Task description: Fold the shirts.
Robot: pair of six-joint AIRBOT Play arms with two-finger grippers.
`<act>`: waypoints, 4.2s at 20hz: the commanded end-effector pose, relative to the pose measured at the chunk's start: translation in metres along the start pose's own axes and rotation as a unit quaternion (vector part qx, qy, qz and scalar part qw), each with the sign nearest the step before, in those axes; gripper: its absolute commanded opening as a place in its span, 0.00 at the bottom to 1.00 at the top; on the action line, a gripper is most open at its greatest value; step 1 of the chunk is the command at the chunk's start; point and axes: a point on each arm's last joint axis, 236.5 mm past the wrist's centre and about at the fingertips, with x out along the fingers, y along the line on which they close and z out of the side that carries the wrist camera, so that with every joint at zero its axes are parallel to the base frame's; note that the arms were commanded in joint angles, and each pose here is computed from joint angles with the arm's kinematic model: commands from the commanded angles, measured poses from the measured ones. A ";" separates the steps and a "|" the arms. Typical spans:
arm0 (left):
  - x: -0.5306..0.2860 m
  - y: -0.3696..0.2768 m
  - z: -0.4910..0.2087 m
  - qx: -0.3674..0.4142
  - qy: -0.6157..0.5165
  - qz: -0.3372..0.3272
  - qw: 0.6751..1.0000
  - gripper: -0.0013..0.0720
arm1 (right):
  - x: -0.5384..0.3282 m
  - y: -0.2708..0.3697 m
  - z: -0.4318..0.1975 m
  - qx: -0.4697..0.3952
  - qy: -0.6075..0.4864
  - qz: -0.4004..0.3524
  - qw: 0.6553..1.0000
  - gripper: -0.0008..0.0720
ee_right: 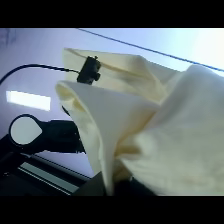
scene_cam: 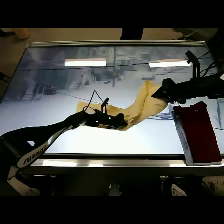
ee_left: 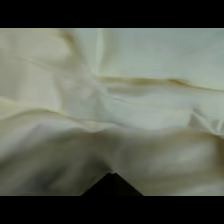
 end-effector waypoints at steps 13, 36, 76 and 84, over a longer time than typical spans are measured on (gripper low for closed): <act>-0.475 -0.059 0.114 0.176 -0.421 0.146 0.878 0.06 | 0.277 0.103 -0.065 0.067 0.121 0.160 0.977 0.04; -0.497 -0.039 0.071 0.191 -0.391 0.230 0.870 0.06 | 0.252 -0.104 -0.093 0.048 0.213 -0.080 0.972 0.88; -0.493 -0.030 0.077 0.191 -0.381 0.234 0.874 0.06 | -0.207 -0.327 -0.177 0.514 -0.003 -0.379 0.769 0.04; -0.489 -0.050 0.087 0.212 -0.400 0.219 0.865 0.05 | -0.210 -0.329 -0.085 0.409 -0.181 -0.328 0.832 0.99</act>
